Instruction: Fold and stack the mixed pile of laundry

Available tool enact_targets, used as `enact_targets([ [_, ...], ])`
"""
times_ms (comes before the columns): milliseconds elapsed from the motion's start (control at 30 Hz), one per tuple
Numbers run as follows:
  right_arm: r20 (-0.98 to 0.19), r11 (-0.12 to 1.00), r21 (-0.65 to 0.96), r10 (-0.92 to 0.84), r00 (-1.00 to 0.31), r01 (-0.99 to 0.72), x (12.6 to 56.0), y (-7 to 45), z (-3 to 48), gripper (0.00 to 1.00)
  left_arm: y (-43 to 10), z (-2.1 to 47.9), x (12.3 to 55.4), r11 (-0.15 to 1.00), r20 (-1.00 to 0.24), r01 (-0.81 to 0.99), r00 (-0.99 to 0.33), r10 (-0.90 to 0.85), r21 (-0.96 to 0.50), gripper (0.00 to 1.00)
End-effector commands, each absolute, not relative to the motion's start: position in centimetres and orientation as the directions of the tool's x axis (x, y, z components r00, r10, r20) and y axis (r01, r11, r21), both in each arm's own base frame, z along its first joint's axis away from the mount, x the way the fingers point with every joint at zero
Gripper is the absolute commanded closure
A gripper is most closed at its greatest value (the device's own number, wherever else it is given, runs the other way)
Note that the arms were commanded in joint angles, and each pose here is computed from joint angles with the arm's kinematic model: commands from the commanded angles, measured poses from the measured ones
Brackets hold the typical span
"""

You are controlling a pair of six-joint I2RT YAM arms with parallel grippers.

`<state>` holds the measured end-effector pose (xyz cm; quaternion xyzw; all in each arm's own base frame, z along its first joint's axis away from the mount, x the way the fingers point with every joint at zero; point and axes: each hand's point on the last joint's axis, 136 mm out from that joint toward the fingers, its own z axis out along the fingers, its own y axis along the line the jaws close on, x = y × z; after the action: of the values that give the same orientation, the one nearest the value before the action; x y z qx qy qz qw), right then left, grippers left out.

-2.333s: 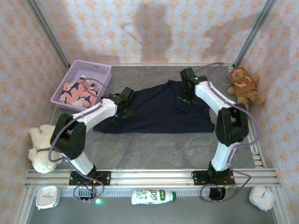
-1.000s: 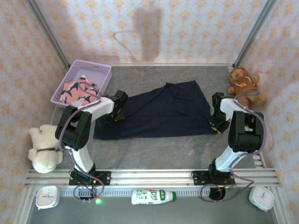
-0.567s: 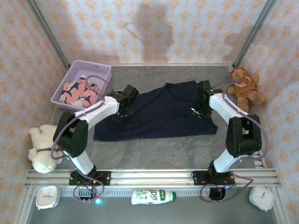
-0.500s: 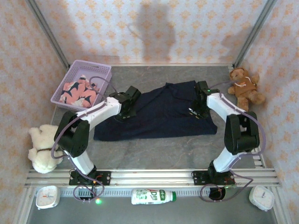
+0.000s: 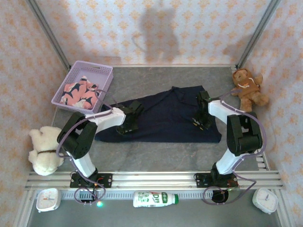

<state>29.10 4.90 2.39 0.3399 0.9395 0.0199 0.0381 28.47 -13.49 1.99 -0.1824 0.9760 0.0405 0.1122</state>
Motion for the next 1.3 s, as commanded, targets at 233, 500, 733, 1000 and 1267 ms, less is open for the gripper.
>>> enact_targets([
  [233, -0.134, 0.775, 0.295, 0.613, -0.779, 0.559, 34.2, 7.5, 8.4, 0.73, -12.1, 8.2, 30.2, 0.925, -0.343, -0.373, -0.88, -0.327, 0.073, 0.27],
  [500, -0.09, 0.748, 0.359, 0.623, -0.777, 0.558, 37.3, 11.1, 5.8, 0.76, -11.0, 9.6, 33.3, 0.902, -0.379, -0.43, -0.841, -0.386, 0.038, 0.24],
  [733, -0.081, 0.76, 0.302, 0.622, -0.779, 0.576, 38.4, 10.8, 3.9, 0.78, -8.8, 9.0, 33.3, 0.886, -0.363, -0.462, -0.834, -0.416, 0.046, 0.23],
  [1000, -0.173, 0.758, 0.311, 0.638, -0.75, 0.573, 39.1, 7.3, 9.7, 0.58, -7.2, 8.8, 33.2, 0.889, -0.34, -0.45, -0.851, -0.4, 0.081, 0.17],
  [1267, -0.182, 0.723, 0.244, 0.689, -0.701, 0.647, 41.4, 4.1, 7.8, 0.59, -5.9, 8.6, 33.1, 0.882, -0.32, -0.462, -0.852, -0.414, 0.088, 0.15],
])
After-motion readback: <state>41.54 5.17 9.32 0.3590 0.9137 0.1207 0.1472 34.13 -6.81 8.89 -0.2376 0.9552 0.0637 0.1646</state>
